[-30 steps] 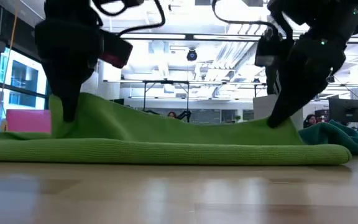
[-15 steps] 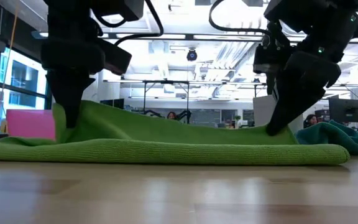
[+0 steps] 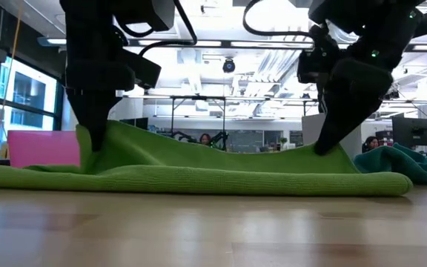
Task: Roll microfiber towels into tight, uniform cylinder then place into a basket
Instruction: Roll the green microfiber cloth
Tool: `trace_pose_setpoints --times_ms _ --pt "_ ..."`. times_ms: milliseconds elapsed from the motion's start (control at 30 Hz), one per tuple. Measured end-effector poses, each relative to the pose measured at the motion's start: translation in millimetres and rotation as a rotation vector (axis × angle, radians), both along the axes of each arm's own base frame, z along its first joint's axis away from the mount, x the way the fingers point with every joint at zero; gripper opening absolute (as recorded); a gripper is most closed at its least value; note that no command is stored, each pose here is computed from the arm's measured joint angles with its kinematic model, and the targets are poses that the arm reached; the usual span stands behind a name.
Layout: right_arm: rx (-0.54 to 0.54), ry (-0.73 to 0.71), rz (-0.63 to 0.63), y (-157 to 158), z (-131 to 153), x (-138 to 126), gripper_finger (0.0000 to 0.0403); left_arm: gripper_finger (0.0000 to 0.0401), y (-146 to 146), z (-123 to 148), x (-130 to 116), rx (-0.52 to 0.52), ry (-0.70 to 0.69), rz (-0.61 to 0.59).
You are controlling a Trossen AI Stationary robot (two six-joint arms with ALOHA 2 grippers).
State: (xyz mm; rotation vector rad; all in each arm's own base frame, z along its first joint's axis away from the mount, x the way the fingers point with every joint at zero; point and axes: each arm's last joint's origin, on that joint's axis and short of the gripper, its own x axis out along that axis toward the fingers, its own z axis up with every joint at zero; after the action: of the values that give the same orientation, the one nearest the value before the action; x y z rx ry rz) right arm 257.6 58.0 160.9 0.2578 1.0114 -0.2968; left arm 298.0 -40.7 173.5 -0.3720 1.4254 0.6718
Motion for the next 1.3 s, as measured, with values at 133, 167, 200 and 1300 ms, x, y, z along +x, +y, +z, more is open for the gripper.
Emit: trace_pose_setpoints --times_ms 133,167,200,1300 --pt "-0.010 -0.002 -0.004 -0.2 0.1 0.0 0.0000 0.0000 1.9 0.1 0.3 -0.002 0.000 0.007" --pt "-0.014 -0.002 -0.005 -0.3 0.1 0.0 0.0000 0.0000 1.9 0.1 0.4 -0.002 0.000 0.007" --pt "-0.020 -0.003 -0.005 -0.4 0.1 0.0 0.0000 0.0000 1.9 0.1 0.3 -0.003 0.000 0.007" --pt "-0.016 -0.022 0.081 9.1 -10.7 5.4 0.0112 0.0000 5.4 0.2 2.0 -0.001 -0.013 0.019"
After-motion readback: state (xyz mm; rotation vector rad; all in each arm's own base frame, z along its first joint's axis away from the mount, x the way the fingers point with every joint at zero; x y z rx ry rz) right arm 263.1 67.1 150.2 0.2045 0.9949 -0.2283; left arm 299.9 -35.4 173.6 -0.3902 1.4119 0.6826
